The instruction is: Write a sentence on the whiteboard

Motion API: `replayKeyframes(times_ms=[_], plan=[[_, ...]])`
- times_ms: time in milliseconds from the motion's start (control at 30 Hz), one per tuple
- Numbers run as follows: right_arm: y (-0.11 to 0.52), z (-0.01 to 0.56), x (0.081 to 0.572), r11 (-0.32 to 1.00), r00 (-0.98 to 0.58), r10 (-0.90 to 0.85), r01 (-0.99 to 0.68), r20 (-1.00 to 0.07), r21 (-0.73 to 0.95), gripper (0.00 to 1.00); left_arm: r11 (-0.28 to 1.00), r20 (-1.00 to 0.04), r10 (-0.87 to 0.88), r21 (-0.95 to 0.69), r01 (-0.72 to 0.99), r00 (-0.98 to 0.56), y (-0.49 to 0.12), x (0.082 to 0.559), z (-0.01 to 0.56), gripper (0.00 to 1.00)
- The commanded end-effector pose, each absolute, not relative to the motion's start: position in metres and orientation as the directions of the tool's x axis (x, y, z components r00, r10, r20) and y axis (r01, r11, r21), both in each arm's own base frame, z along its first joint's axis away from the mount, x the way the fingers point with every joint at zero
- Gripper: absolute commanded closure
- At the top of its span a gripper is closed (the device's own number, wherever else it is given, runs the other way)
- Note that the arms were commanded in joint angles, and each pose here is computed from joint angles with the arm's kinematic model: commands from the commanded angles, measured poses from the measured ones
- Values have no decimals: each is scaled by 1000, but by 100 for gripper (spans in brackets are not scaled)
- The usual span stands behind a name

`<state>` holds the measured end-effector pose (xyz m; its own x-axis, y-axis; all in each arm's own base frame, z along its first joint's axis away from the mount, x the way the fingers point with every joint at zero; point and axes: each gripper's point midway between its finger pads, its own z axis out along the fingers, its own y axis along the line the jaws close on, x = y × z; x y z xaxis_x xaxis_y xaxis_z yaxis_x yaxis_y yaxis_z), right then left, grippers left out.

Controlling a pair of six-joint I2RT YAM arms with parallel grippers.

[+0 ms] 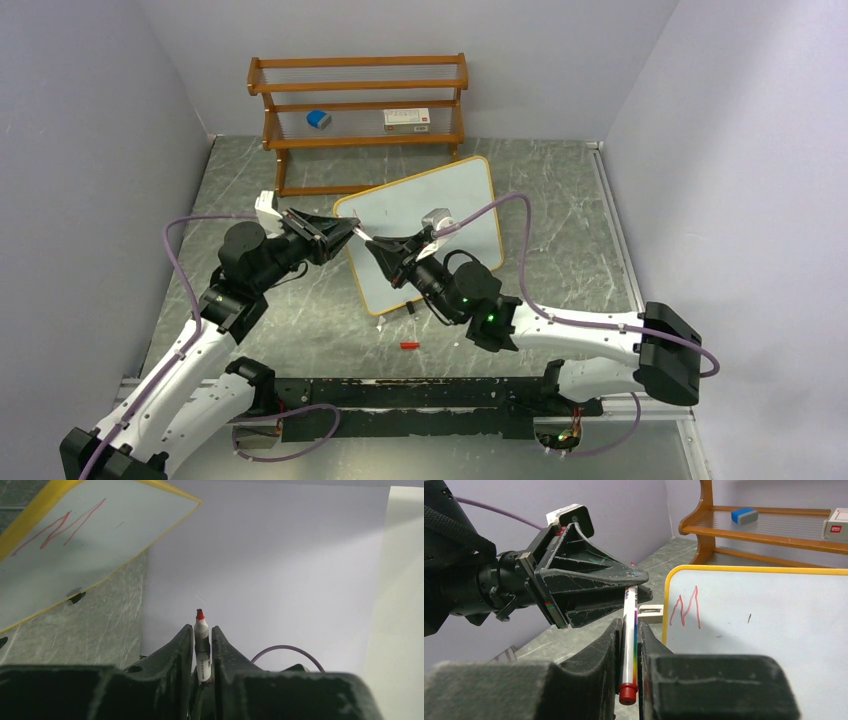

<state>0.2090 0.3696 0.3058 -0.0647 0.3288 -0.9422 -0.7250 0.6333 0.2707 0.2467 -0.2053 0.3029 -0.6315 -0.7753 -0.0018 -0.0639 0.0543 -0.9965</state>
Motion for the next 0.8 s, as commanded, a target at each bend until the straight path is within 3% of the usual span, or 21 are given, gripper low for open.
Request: replayKeyframes(times_ms=[0,167,333,533,767], plan=[[359,331,209,636,-36,330,-729,-943,251,100,86,-74,-777,-996,11,-625,-203,245,323,70],[344,326,214,688,-63,230,-696,-971,208,100,293,-293,-790,-952,88,-538,-187,256,325,46],[326,321,222,759,-99,117,-633,-988,153,100,548,-565,-694,-817,181,-447,-173,270,333,32],[313,312,229,811,-122,-1,-581,-992,70,100,768,-816,-444,-559,312,-370,-167,286,335,27],[314,304,236,832,-151,-109,-555,-982,-6,100,845,-933,-137,-286,451,-334,-164,310,328,28]])
